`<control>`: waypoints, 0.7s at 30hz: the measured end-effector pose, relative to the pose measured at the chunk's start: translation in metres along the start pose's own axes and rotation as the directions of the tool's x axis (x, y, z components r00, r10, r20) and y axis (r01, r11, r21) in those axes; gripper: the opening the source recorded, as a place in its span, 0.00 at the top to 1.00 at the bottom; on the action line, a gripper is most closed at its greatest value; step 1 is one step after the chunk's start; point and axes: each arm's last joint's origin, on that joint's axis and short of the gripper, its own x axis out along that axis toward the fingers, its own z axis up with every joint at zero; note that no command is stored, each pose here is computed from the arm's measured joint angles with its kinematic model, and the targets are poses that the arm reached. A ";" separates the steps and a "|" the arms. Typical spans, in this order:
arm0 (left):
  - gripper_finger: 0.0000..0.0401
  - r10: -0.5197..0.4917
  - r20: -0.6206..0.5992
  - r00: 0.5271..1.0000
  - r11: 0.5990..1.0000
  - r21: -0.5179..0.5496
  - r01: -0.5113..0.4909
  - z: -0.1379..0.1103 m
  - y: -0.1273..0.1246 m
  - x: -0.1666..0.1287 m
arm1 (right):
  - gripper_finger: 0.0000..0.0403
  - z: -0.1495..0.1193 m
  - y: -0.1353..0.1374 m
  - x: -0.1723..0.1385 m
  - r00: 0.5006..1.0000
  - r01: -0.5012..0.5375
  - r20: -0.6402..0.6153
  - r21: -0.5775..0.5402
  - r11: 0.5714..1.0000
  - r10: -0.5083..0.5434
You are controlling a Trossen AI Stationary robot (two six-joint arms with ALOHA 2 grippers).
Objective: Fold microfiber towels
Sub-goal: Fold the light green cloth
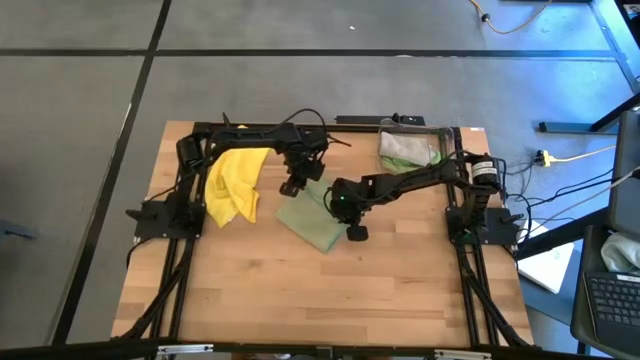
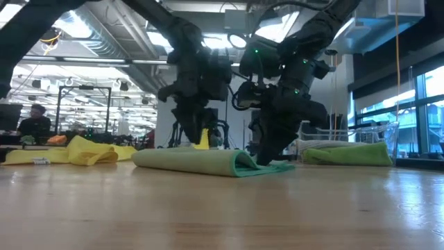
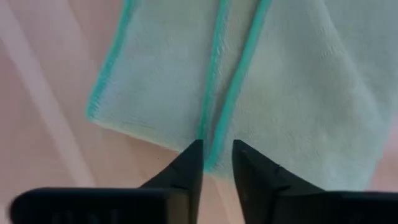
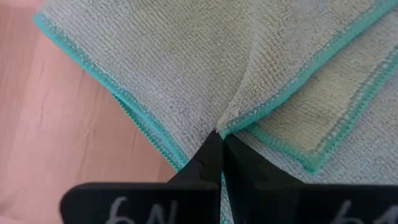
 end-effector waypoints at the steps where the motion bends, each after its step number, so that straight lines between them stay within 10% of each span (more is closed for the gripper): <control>1: 0.78 0.015 0.006 1.000 1.000 0.008 -0.015 0.002 0.000 0.000 | 0.98 0.000 0.000 0.000 1.000 0.000 0.003 -0.010 1.000 0.000; 21: 0.65 -0.038 -0.110 0.993 0.999 -0.022 0.036 -0.006 -0.001 0.021 | 0.98 0.005 -0.002 0.000 0.999 0.016 0.052 -0.067 0.998 -0.013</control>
